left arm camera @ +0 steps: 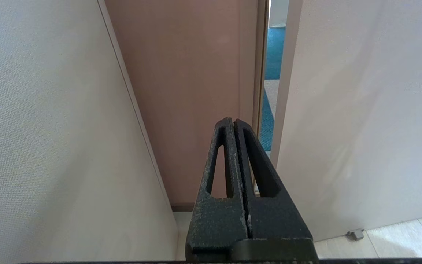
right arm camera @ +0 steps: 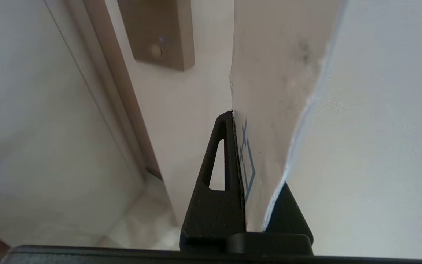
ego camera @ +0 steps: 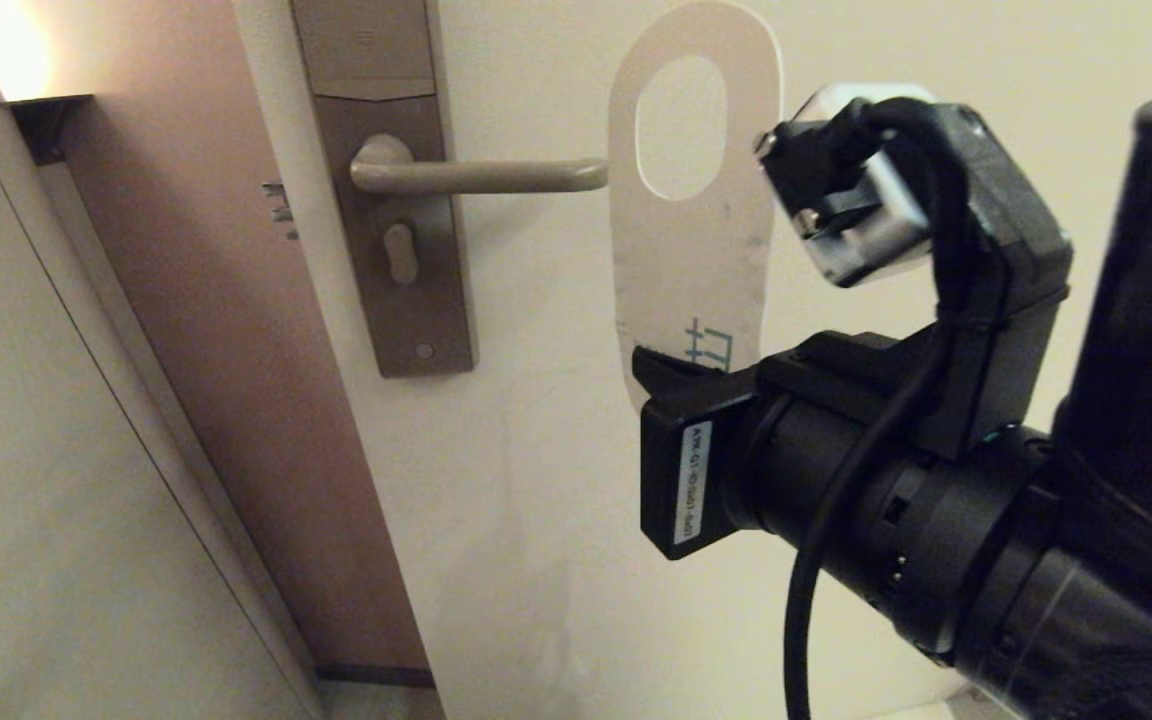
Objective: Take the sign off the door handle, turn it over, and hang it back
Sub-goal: Hang the sign back with the other side facing out
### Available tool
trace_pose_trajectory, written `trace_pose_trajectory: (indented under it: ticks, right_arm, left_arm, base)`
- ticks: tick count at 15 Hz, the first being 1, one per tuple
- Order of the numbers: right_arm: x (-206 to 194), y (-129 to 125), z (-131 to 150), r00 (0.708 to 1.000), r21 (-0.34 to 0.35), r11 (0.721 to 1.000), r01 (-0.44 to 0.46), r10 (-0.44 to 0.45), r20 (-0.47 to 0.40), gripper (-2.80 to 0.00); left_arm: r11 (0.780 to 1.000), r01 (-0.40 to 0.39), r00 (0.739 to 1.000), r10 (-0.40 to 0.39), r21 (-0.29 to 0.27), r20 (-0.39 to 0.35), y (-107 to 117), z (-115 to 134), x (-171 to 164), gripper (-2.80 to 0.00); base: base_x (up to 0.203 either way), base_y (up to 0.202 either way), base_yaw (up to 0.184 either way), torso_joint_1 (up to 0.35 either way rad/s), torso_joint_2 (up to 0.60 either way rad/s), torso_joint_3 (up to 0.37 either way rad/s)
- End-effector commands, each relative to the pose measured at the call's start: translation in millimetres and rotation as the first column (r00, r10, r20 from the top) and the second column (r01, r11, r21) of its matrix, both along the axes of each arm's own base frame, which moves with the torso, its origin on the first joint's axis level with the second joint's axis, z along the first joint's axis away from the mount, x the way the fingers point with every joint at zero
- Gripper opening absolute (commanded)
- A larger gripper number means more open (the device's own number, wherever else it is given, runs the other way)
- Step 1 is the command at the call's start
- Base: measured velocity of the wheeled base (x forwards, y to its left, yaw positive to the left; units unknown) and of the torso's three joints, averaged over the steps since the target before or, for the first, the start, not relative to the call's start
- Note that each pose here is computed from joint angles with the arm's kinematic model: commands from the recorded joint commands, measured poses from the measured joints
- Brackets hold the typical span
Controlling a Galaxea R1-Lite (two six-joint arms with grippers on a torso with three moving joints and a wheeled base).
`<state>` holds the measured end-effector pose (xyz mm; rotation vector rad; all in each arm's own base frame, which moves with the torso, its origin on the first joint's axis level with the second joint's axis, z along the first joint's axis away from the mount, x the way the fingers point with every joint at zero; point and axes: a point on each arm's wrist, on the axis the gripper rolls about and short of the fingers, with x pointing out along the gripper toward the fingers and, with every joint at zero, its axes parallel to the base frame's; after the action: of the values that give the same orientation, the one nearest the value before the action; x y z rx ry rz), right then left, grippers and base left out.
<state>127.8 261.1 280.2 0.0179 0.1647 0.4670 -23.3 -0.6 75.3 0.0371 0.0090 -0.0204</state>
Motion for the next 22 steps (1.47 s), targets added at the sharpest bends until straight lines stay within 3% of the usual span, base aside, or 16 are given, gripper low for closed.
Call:
trace_pose_trajectory:
  ticks: [1,5,12,22]
  right_arm:
    - [6,13,-10,1.0,-0.033,0.999,0.007,-0.007,-0.01,-2.8]
    - [22,24,-15,0.997,-0.056,0.995,0.078,-0.078,-0.006,-2.8]
    - [69,1,-18,0.973,-0.059,0.971,0.23,-0.231,-0.015,-2.8]
    - [78,16,-7,0.974,-0.04,0.973,0.227,-0.228,-0.007,-2.8]
  left_arm:
    - [1.0,0.0,1.0,0.0,0.001,-0.001,0,0,0,-2.8]
    - [1.0,0.0,1.0,0.0,0.001,-0.001,0,0,0,-2.8]
    - [1.0,0.0,1.0,0.0,0.001,-0.001,0,0,0,-2.8]
    - [1.0,0.0,1.0,0.0,0.0,-0.001,0,0,0,-2.8]
  base:
    - [0.0,0.0,0.0,0.0,0.0,0.0]
    - [0.0,0.0,0.0,0.0,0.0,0.0]
    - [0.0,0.0,0.0,0.0,0.0,0.0]
    - [0.0,0.0,0.0,0.0,0.0,0.0]
